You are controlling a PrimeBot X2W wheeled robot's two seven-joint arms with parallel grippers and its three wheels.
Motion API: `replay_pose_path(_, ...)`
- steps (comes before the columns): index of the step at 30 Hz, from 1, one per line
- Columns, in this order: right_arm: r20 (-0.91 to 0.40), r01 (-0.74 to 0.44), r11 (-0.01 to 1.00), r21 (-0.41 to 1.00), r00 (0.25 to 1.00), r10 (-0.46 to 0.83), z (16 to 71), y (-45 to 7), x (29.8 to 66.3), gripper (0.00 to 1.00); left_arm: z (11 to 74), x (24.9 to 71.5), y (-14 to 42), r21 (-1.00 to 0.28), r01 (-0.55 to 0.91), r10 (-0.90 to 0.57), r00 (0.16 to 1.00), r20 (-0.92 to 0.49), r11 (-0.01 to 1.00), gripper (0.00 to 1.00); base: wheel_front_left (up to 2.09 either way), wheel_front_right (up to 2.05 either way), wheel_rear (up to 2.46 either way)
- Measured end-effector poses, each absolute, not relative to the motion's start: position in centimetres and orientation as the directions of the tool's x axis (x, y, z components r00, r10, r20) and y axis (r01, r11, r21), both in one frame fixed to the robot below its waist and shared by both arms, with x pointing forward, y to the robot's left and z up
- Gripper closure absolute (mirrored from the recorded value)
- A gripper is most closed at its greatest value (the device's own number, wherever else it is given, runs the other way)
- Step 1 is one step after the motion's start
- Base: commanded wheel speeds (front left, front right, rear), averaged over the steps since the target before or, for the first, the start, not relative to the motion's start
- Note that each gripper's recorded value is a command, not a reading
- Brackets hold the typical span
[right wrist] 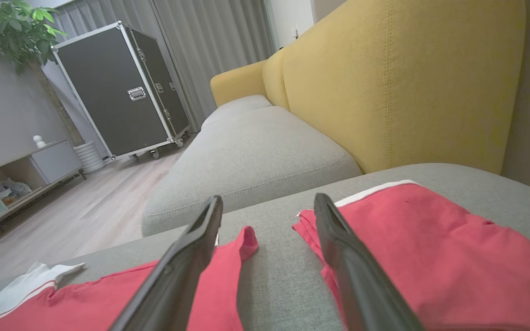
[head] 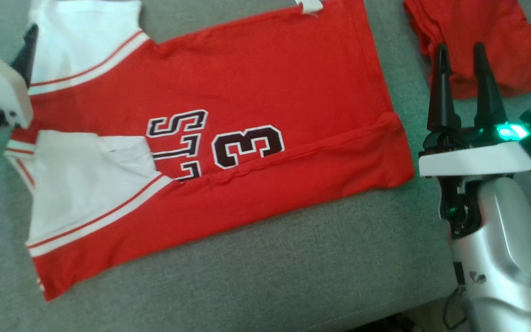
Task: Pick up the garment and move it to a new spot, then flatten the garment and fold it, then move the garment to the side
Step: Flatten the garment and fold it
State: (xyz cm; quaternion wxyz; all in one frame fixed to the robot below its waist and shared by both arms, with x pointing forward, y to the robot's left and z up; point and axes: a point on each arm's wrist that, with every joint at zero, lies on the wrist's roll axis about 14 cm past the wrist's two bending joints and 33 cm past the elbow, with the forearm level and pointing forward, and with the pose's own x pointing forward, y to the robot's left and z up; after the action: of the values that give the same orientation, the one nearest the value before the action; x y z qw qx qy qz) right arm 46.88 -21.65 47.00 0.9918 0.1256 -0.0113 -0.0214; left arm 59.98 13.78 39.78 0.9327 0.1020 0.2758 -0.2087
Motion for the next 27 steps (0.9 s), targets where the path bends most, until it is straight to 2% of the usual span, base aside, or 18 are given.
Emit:
replay_pose_path(12,-0.007,0.084,0.968,0.237,0.996,-0.085,45.7,-23.3,46.9,0.00,34.9,63.1,12.6,0.021,0.434,-0.321,0.698,-0.640,0.901,0.00,0.00,0.00,0.00)
replay_pose_path(21,0.016,0.106,0.968,0.226,0.994,-0.113,46.4,-24.4,47.0,0.00,33.9,63.8,12.7,-0.012,0.400,-0.299,0.664,-0.685,0.916,0.00,0.00,0.00,0.00)
replay_pose_path(22,0.020,0.109,0.968,0.225,0.993,-0.116,46.6,-24.5,46.9,0.00,33.8,63.7,12.8,-0.017,0.397,-0.297,0.656,-0.694,0.918,0.15,0.00,0.00,0.00)
replay_pose_path(23,0.024,0.112,0.968,0.225,0.992,-0.120,46.7,-24.7,46.9,0.00,33.7,63.6,12.8,-0.024,0.395,-0.297,0.648,-0.702,0.918,0.65,0.00,0.00,0.00)
replay_pose_path(24,0.027,0.114,0.968,0.225,0.992,-0.123,46.8,-24.8,46.9,0.00,33.8,63.5,12.7,-0.032,0.393,-0.298,0.641,-0.707,0.919,1.00,0.00,0.00,0.00)
replay_pose_path(27,0.034,0.112,0.970,0.214,0.992,-0.122,47.0,-24.8,47.1,0.00,34.1,63.1,12.7,-0.043,0.391,-0.304,0.638,-0.707,0.919,1.00,0.00,0.00,0.00)
